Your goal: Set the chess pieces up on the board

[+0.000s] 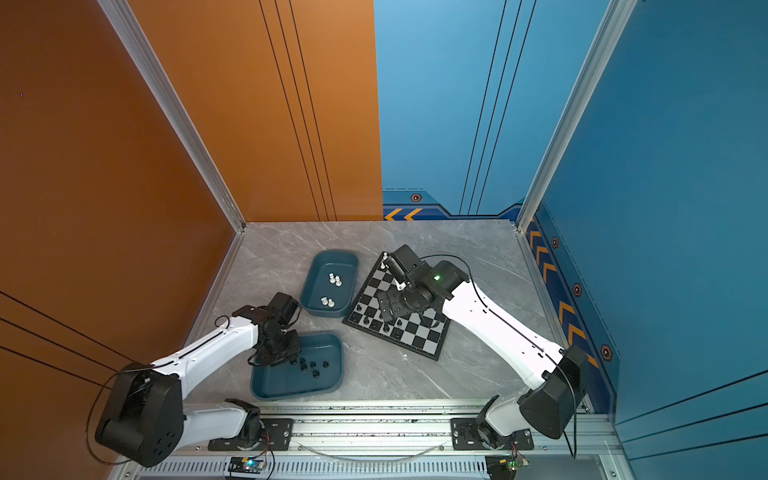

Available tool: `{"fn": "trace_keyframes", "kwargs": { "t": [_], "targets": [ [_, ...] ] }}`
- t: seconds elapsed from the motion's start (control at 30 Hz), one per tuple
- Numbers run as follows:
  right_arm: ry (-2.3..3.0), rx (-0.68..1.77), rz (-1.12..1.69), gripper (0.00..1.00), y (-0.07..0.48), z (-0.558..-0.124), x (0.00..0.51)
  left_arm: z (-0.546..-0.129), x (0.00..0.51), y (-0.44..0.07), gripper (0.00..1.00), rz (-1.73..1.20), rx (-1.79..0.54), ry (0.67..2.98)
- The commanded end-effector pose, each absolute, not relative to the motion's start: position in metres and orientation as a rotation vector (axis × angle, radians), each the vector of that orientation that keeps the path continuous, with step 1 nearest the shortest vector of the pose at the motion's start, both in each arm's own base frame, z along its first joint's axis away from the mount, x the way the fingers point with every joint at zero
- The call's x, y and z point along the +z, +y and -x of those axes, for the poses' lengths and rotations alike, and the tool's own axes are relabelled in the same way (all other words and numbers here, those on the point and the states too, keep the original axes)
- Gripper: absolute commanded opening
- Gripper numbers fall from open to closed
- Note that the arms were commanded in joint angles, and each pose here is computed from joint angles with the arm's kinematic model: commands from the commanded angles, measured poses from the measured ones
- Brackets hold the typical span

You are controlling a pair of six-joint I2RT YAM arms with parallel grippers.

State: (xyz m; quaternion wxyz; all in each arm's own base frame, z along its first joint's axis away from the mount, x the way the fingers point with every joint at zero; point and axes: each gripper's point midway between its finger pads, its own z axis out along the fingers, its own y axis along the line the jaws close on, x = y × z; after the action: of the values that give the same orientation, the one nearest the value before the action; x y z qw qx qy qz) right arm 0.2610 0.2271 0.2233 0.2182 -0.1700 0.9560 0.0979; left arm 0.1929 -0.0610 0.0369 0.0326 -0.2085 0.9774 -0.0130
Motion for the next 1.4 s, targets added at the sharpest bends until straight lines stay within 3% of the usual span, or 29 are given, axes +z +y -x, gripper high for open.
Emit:
{"fn": "trace_keyframes", "kwargs": {
  "t": [0.0, 0.43, 0.8, 1.07, 1.37],
  "targets": [
    [2.625, 0.25, 0.45, 1.0, 0.225, -0.27, 0.23, -0.191, 0.032, -0.063, 0.29, 0.63, -0.053, 3.035],
    [2.635, 0.239, 0.449, 1.0, 0.22, -0.274, 0.229, -0.194, 0.038, -0.065, 0.01, 0.598, -0.056, 3.053],
    [2.615, 0.248, 0.379, 1.0, 0.202, -0.278, 0.239, -0.23, 0.114, -0.078, 0.01, 0.494, -0.059, 2.961],
    [2.596, 0.25, 0.242, 1.0, 0.163, -0.264, 0.245, -0.284, 0.169, -0.15, 0.01, 0.238, -0.135, 2.896],
    [2.585, 0.206, 0.075, 1.0, 0.105, -0.227, 0.246, -0.313, 0.176, -0.276, 0.02, -0.138, -0.201, 2.874]
  ]
}}
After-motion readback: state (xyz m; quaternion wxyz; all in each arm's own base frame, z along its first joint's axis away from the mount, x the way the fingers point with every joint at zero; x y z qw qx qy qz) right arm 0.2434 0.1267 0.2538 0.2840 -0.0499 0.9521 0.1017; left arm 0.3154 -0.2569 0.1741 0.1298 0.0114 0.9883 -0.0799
